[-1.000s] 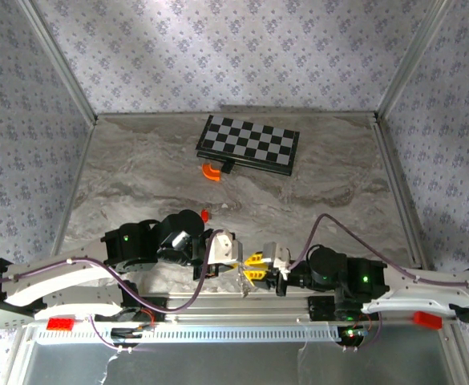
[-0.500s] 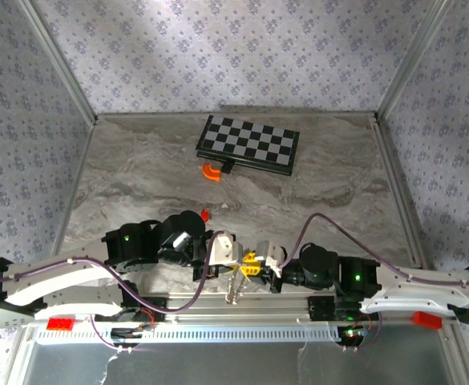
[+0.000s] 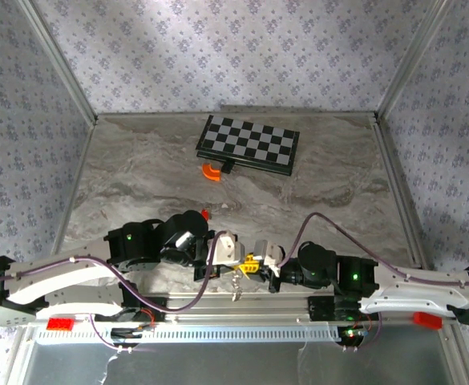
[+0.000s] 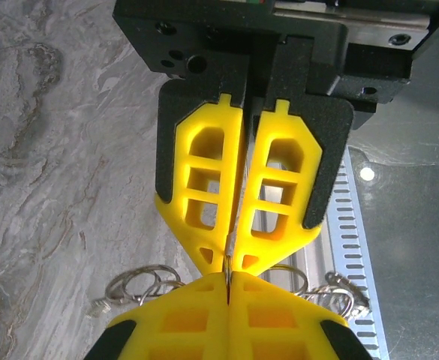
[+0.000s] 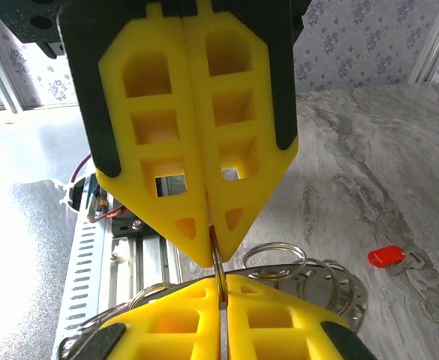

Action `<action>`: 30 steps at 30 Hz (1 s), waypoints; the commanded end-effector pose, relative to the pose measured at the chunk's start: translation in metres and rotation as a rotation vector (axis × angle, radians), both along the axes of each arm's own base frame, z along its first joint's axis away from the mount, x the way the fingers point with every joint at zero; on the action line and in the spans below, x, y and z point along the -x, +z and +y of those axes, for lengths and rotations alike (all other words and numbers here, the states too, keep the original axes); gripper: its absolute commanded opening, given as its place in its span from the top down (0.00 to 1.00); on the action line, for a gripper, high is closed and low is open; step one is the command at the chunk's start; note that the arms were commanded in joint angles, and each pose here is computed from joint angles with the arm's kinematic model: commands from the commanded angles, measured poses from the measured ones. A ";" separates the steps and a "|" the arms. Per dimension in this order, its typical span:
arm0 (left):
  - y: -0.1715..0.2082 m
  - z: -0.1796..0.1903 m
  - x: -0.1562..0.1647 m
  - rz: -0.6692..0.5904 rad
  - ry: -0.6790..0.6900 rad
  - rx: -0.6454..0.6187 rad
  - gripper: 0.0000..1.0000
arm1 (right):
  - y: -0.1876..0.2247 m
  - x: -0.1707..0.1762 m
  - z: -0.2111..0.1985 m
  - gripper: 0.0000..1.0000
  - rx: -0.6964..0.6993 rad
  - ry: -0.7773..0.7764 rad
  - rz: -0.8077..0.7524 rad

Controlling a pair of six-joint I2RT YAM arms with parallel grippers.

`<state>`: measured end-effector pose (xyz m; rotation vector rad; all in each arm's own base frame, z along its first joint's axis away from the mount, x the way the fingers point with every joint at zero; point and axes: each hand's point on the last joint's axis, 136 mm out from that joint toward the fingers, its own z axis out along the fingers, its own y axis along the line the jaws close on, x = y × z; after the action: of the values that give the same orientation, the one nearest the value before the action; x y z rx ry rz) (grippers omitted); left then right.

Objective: Put the keys on the keyring

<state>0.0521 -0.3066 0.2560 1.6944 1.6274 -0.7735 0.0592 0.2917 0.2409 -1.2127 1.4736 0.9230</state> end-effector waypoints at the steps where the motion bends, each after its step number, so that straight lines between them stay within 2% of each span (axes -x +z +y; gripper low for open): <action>1: 0.018 -0.005 0.001 -0.025 -0.018 0.039 1.00 | 0.019 0.000 0.002 0.87 -0.054 0.009 -0.015; 6: 0.017 -0.006 0.002 -0.028 -0.024 0.027 1.00 | 0.019 0.001 0.002 0.87 -0.057 0.015 -0.016; 10: 0.017 -0.006 0.002 -0.028 -0.027 0.023 1.00 | 0.021 0.000 0.003 1.00 -0.065 0.013 -0.020; 13: 0.020 -0.006 0.004 -0.023 -0.027 0.043 1.00 | 0.020 -0.003 0.001 1.00 -0.069 -0.002 -0.026; 16: 0.025 -0.003 0.004 -0.018 -0.012 0.079 0.92 | 0.025 -0.004 -0.003 1.00 -0.104 -0.013 -0.035; 17: 0.027 -0.001 0.003 -0.017 -0.002 0.101 0.88 | 0.027 -0.003 -0.005 1.00 -0.119 -0.011 -0.037; 20: 0.036 0.006 0.000 -0.017 0.043 0.178 0.63 | 0.036 0.000 -0.010 1.00 -0.175 0.001 -0.042; 21: 0.038 0.008 -0.001 -0.012 0.057 0.208 0.60 | 0.038 0.001 -0.012 1.00 -0.190 0.005 -0.042; 25: 0.056 0.018 0.000 0.018 0.094 0.389 0.56 | 0.052 0.008 -0.017 1.00 -0.283 0.040 -0.029; 30: 0.079 0.024 0.008 0.051 0.073 0.573 0.58 | 0.076 0.015 -0.022 1.00 -0.413 0.081 -0.025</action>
<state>0.0469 -0.2796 0.2942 1.3425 1.4453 -0.9941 0.0513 0.2746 0.2780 -1.0689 1.2779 1.0832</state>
